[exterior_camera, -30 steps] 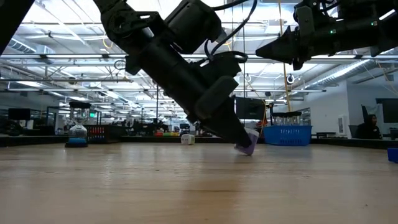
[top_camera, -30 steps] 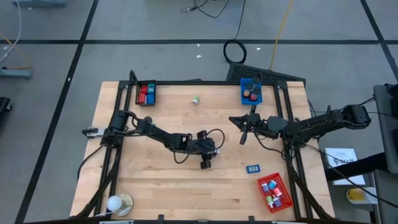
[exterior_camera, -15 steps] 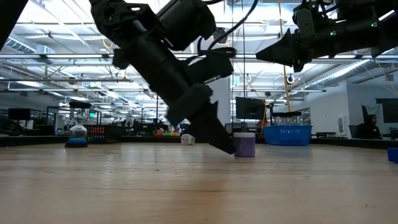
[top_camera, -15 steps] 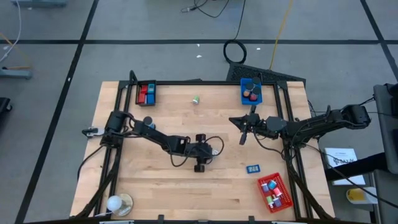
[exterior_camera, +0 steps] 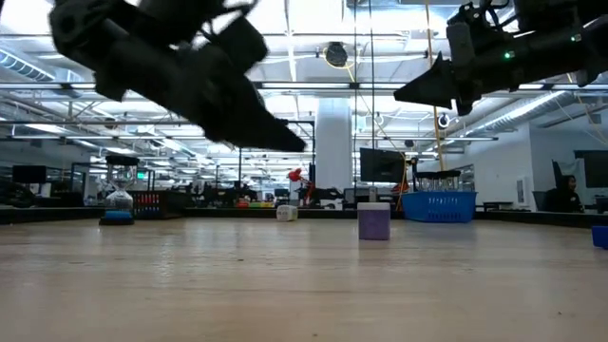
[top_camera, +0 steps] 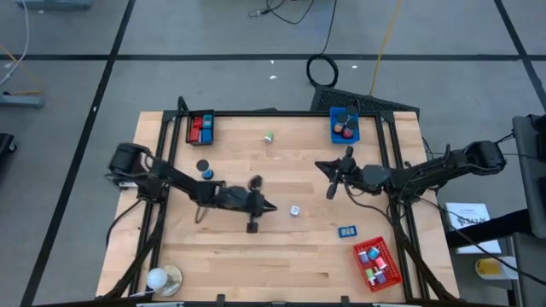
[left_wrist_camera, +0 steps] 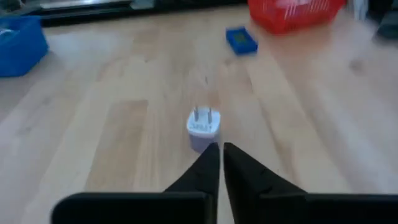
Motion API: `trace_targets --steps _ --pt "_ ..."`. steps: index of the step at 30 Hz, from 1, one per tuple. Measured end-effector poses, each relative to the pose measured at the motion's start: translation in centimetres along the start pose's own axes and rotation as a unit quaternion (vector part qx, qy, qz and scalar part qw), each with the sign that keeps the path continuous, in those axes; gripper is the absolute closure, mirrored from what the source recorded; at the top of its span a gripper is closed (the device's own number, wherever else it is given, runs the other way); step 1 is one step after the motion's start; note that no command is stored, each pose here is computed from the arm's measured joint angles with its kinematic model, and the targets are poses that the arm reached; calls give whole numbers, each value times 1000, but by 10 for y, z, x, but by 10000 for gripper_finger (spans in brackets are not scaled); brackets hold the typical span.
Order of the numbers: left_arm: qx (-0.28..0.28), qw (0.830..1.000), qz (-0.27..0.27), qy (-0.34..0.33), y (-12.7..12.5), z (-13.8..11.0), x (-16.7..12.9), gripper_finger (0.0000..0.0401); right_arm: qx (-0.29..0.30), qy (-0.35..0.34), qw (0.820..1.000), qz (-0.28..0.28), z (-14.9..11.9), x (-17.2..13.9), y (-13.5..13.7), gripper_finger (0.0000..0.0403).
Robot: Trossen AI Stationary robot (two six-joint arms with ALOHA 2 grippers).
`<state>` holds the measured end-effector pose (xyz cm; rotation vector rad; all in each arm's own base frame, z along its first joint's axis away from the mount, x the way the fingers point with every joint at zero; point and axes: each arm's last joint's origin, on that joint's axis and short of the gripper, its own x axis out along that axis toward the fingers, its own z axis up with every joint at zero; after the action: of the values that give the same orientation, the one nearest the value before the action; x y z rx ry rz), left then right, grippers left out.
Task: Pick & Place Office items
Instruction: Put the blue charger adapter into the red basket
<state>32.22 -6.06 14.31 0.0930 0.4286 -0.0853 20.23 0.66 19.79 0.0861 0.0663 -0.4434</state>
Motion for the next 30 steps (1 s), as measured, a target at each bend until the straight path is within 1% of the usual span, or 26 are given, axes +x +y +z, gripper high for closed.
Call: trace_targets --steps 2,4,5,7,10,13,16,18,21,24,27,30 --pt "-33 999 3 -20 4 3 -11 393 0 5 1000 -2 1 3 4 399" --pt "-59 998 10 -23 9 5 -20 397 4 22 1000 -9 3 9 7 399" --pt "-52 998 15 -23 10 5 -23 396 10 33 999 -18 5 13 10 399" --pt "-15 999 14 -41 7 3 -28 394 17 70 997 -28 6 21 16 399" --pt "-2 998 0 -69 2 -9 -36 398 10 129 990 -47 6 35 31 399" --pt "-3 996 -5 -86 2 -20 -44 392 -7 185 981 -63 5 48 46 399" --pt "-6 997 -6 -81 2 -34 -51 382 -13 238 968 -79 5 59 59 399" --pt "-3 997 -6 -76 3 -41 -54 383 -12 268 959 -91 10 66 68 399" --pt "2 998 0 -57 5 -51 -57 392 -16 320 940 -120 15 72 77 399" --pt "2 999 1 -52 5 -53 -58 397 3 369 920 -130 22 79 85 396" --pt "3 999 0 -50 5 -54 -58 387 20 394 909 -134 27 87 92 379" --pt "4 999 1 -54 5 -53 -58 372 34 409 903 -125 33 95 100 349"
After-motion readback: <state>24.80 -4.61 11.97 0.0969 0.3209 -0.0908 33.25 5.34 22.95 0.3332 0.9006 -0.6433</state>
